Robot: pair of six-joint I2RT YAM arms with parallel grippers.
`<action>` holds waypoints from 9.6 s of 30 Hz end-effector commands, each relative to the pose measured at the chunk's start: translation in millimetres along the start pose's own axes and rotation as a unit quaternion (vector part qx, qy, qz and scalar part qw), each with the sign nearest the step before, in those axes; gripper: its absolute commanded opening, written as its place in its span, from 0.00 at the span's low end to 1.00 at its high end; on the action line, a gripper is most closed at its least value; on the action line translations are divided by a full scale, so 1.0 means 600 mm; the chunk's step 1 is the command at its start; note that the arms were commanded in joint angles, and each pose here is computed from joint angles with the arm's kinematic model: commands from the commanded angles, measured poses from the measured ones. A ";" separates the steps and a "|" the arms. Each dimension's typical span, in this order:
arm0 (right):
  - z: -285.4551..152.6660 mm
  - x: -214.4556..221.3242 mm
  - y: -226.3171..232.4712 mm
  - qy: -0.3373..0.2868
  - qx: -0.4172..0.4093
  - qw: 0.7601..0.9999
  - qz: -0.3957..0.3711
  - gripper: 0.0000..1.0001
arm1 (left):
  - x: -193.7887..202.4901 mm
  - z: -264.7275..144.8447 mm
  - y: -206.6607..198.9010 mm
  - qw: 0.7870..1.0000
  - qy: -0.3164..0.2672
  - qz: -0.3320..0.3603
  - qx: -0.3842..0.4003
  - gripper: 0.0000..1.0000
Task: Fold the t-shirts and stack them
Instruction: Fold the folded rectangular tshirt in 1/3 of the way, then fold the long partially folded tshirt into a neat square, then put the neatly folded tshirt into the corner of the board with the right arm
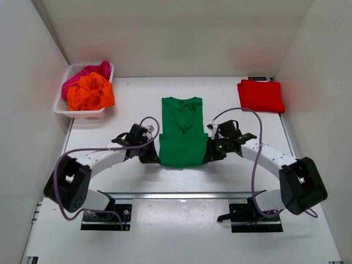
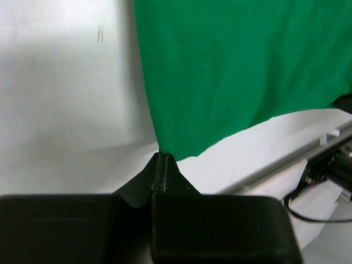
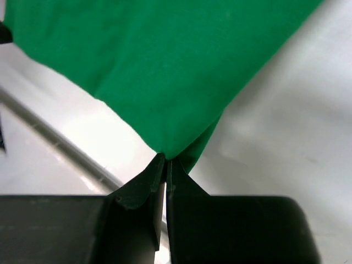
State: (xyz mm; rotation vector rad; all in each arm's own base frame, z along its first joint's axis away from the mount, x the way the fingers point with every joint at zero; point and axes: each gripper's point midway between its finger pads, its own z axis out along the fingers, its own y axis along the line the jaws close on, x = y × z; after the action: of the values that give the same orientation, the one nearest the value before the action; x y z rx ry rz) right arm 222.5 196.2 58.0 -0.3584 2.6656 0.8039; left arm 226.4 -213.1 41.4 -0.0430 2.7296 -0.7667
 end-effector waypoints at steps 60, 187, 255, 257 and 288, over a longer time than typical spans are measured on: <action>-0.115 -0.311 0.001 -0.032 -0.044 0.994 -0.090 0.00 | -0.316 -0.141 -0.109 0.981 -0.150 -0.079 0.093 0.00; -0.160 -0.578 -0.330 -0.181 0.306 0.923 -0.147 0.00 | -0.267 -0.007 0.008 0.981 -0.147 -0.107 0.061 0.25; -0.386 -0.605 -0.701 -0.281 0.575 0.754 -0.146 0.91 | -0.167 0.012 0.050 0.990 -0.077 -0.112 0.030 0.28; -0.427 -0.631 -0.660 -0.301 0.583 0.738 -0.157 0.95 | -0.167 0.010 0.037 0.991 -0.074 -0.105 0.036 0.28; -0.139 -0.212 -0.098 -0.189 0.173 0.966 0.039 0.99 | -0.094 -0.116 -0.027 0.988 -0.090 -0.014 0.127 0.97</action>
State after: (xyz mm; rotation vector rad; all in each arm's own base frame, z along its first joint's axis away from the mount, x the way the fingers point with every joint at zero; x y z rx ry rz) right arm 330.9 107.6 111.1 -0.0687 2.5262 0.2396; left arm 259.2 -165.1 96.6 -0.2461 2.4946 -0.9080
